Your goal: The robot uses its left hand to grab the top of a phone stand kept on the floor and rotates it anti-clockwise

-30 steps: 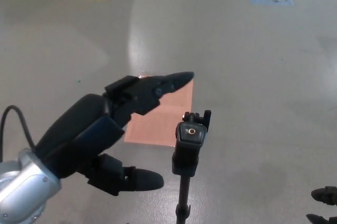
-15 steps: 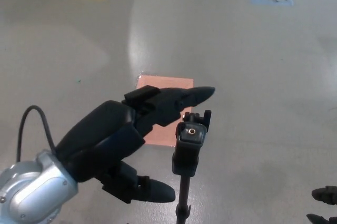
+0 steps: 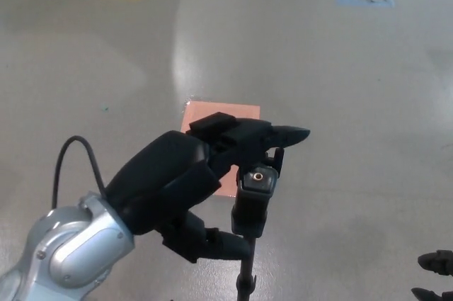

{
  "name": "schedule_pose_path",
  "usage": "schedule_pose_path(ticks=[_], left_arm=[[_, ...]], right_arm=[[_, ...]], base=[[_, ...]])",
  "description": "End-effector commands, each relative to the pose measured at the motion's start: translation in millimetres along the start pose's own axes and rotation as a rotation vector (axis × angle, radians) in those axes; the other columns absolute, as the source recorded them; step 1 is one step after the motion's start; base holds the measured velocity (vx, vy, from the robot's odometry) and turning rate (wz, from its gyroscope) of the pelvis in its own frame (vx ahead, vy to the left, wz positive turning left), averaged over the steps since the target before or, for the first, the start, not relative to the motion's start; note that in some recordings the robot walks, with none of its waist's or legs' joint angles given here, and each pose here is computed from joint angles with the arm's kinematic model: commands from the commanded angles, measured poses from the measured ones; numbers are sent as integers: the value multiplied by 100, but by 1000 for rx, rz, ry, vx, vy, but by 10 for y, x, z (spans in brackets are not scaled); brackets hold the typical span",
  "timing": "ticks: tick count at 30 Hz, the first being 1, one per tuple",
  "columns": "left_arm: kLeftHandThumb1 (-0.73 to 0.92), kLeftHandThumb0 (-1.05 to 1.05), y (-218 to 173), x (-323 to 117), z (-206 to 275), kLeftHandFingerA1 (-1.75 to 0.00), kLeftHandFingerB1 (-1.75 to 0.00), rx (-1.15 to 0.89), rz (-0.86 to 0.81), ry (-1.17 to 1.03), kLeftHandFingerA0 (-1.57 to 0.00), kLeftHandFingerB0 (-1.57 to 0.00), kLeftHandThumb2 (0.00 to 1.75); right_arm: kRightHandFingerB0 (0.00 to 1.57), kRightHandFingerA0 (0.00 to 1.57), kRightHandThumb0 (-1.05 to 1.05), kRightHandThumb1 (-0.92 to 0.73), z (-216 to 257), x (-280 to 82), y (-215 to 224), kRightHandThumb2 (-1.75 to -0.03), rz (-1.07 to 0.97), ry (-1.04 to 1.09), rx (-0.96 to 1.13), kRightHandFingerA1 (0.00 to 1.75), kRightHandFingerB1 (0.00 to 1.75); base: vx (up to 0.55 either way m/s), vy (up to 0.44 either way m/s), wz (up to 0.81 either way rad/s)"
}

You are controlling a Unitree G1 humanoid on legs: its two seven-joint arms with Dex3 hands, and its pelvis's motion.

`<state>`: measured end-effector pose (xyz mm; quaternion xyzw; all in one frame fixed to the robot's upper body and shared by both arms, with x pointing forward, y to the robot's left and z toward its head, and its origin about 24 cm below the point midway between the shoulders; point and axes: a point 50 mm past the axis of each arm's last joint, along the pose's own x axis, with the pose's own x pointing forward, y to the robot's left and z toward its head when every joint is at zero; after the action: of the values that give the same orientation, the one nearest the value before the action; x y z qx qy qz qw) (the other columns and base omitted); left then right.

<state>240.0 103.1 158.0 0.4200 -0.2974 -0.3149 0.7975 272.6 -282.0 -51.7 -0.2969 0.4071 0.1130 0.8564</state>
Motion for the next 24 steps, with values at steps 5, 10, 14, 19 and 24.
schedule_pose_path(ticks=[5, 10, 14, 19, 24], left_arm=[[28, -29, 38, 97, -31, -50, -49, 87, 76, -12, -6, -5, 86], [48, -53, 41, 119, -48, -31, -30, 86, 80, -7, -22, -17, 55], [27, -29, 25, 132, -52, -49, -50, 78, 84, -6, -6, -5, 85], [26, -29, -3, 134, -45, -50, -50, 75, 80, -7, -7, -7, 86], [26, -28, -12, 142, -19, -50, -50, 69, 74, -18, -8, -8, 85]], right_arm=[[0, 31, -42, -61, -19, -14, -42, -84, -4, 10, 1, 51, 18], [0, 36, -43, -62, -18, -16, -55, -85, -12, 15, -16, 52, 18], [0, 33, -43, -62, -10, -16, -58, -84, -5, 10, 14, 51, 17], [0, 34, -45, -63, -19, -15, -53, -85, -9, 22, -16, 51, 18], [0, 37, -44, -62, -23, -18, -54, -85, -10, 10, -17, 53, 18]], base=[[0, 0, 0], [0, 0, 0], [0, 0, 0], [0, 0, 0], [0, 0, 0]])
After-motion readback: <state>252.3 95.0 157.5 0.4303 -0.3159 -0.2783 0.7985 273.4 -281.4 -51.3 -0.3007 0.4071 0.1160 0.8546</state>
